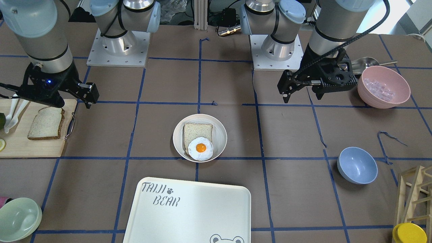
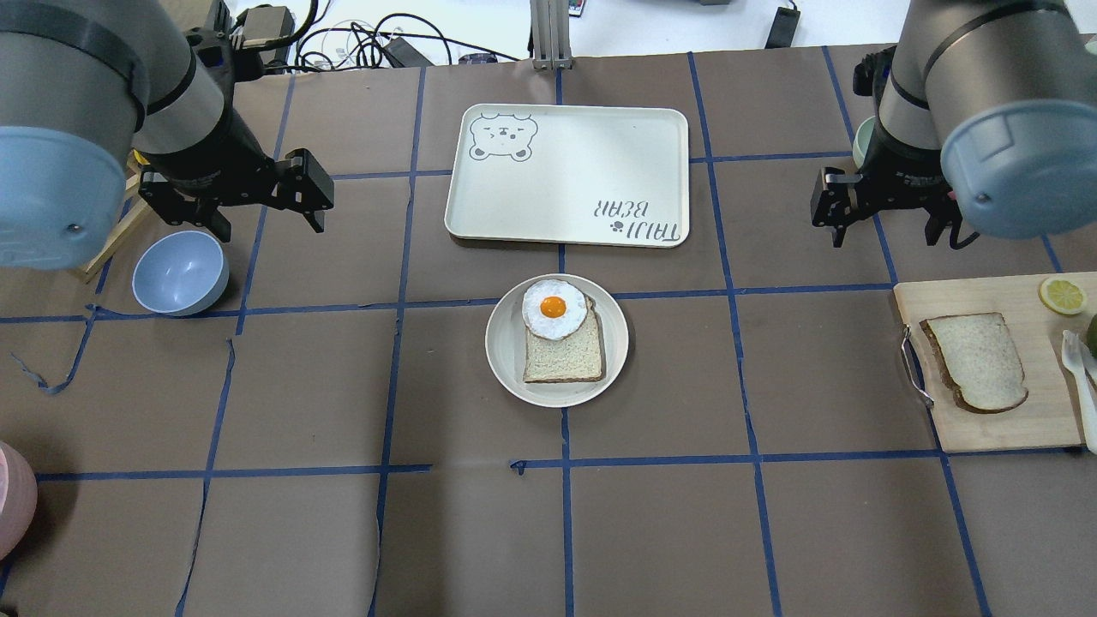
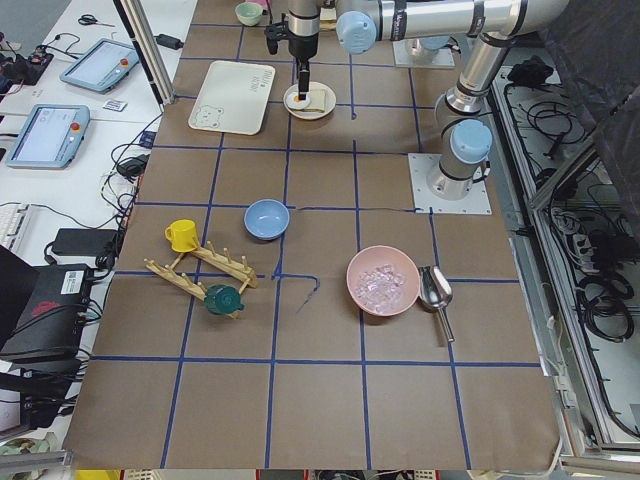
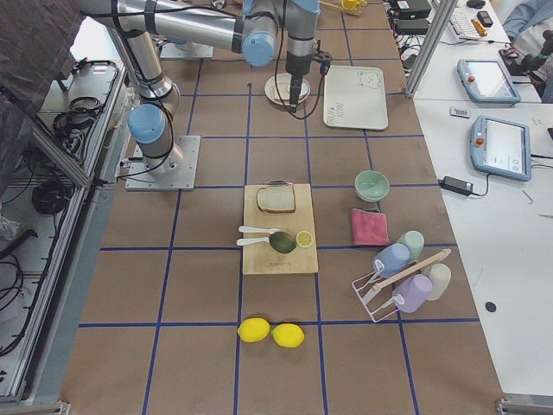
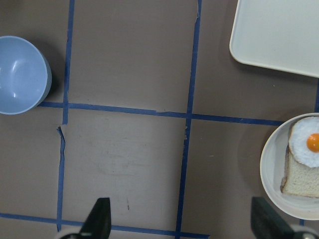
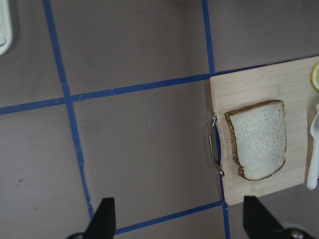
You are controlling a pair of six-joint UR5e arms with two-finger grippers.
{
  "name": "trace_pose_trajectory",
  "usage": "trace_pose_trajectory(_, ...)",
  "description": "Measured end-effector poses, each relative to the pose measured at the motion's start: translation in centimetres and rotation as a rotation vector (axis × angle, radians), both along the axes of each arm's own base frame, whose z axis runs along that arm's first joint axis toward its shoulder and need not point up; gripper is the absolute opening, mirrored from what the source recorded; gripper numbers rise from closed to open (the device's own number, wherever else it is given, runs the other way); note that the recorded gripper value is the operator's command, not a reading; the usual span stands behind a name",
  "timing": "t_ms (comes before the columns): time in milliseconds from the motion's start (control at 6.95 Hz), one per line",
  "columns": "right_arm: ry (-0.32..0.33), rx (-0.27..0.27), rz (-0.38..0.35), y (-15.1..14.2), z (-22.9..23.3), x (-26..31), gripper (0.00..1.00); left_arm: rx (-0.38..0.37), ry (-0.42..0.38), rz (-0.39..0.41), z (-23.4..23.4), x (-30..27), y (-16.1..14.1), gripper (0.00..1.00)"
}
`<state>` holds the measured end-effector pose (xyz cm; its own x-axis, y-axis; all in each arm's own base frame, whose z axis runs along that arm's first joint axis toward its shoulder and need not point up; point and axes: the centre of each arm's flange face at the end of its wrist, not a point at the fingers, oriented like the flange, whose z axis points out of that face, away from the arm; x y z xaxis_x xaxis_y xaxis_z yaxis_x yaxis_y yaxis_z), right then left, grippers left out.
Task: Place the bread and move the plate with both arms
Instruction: 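Lower the right gripper onto the bread slice on the wooden board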
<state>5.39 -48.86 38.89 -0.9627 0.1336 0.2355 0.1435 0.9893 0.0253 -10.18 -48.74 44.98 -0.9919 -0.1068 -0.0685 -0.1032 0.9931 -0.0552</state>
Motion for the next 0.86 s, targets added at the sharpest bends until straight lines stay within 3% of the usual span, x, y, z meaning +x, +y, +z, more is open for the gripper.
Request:
trace_pose_trajectory(288, -0.009, 0.064, 0.019, 1.0, -6.6, -6.3, 0.74, 0.014, -0.019, 0.008, -0.8, 0.3, 0.0, 1.0)
trace_pose_trajectory(576, -0.006, 0.044, 0.096, 1.4, -13.9, -11.7, 0.59, 0.016, -0.021, 0.008, -1.0, 0.4, 0.0, 1.0)
trace_pose_trajectory(863, -0.002, 0.057, 0.135, 2.3, -17.8, -13.7, 0.55, 0.02, -0.021, 0.006, -1.2, 0.4, 0.0, 1.0)
